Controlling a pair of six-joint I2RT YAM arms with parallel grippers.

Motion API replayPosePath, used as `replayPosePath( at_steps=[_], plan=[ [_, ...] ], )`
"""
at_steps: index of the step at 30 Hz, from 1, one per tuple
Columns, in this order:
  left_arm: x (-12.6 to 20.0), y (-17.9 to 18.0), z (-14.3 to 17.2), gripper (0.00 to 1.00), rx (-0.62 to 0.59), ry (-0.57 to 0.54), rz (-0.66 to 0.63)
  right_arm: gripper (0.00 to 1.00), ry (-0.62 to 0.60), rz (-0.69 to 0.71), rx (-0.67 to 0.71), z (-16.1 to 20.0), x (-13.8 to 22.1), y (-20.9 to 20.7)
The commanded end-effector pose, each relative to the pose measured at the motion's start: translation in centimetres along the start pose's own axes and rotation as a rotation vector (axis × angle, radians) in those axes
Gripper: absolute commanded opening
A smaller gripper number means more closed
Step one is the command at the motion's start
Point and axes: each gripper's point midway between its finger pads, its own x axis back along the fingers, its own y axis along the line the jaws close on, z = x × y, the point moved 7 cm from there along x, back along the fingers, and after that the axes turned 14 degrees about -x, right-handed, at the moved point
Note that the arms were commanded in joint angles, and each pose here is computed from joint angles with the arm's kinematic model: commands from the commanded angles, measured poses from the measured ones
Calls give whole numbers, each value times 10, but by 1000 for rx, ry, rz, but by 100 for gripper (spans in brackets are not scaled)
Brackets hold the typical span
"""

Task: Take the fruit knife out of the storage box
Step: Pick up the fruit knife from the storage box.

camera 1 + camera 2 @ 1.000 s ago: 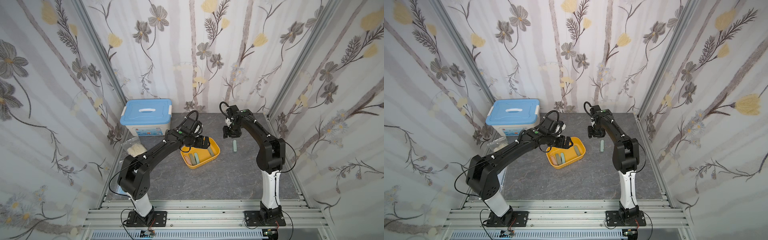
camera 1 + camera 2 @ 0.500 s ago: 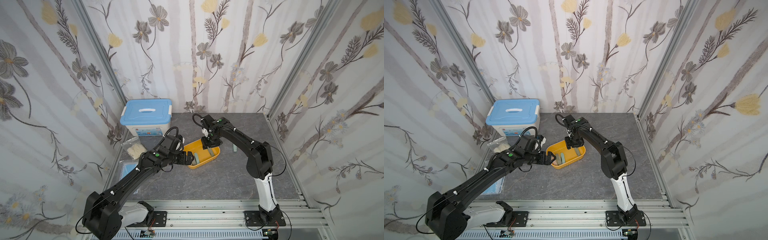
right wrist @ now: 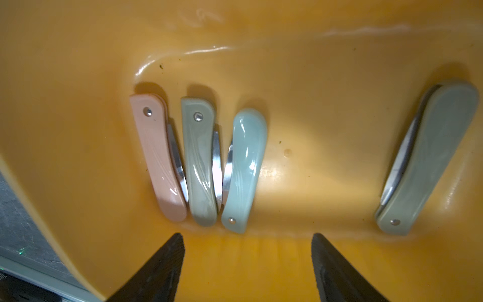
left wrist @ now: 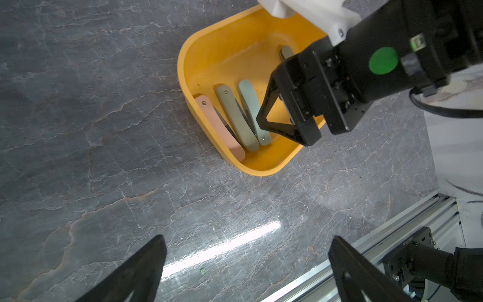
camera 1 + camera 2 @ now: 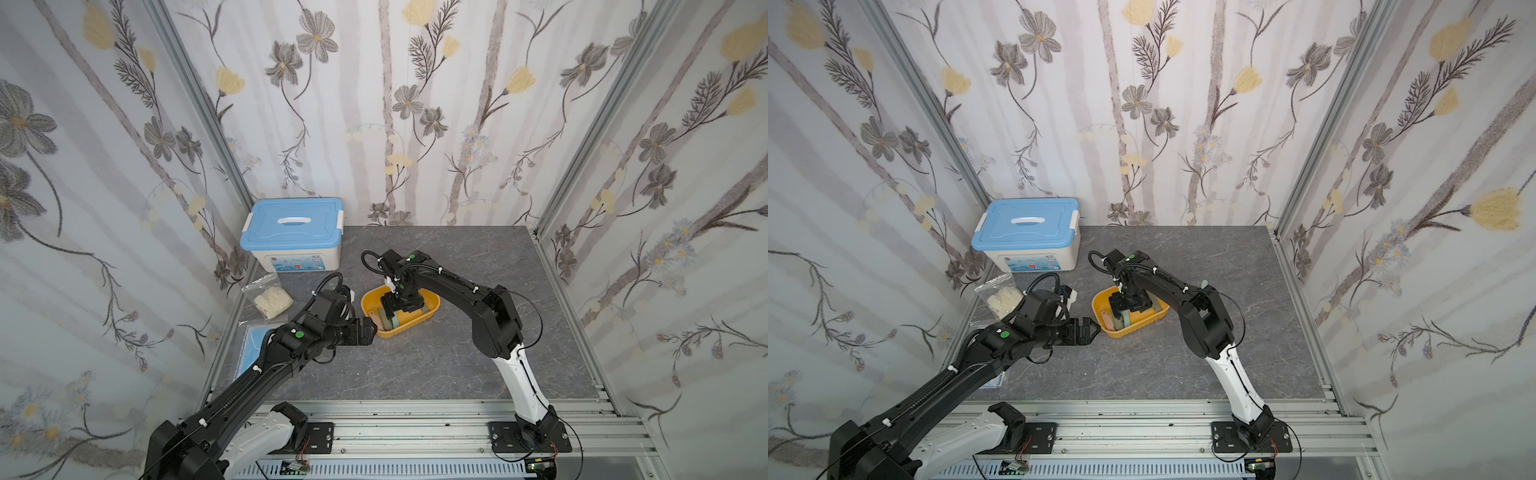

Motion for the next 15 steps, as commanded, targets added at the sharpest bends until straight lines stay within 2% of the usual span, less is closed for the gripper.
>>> replayPosePath(
  at_steps=[1,3,6,15],
  plan=[
    [2,0,-1,100,20,-19,-5,71,-10,53,3,-1,-7,-2],
    [3,0,-1,100,20,-24,1,65,-23,78,7,-3,-10,-3],
    [5,-1,-2,100,23,-28,2,62,-21,89,17,-5,-17,-3],
    [8,-1,1,100,34,-33,3,60,-31,111,43,-10,-32,2]
  ],
)
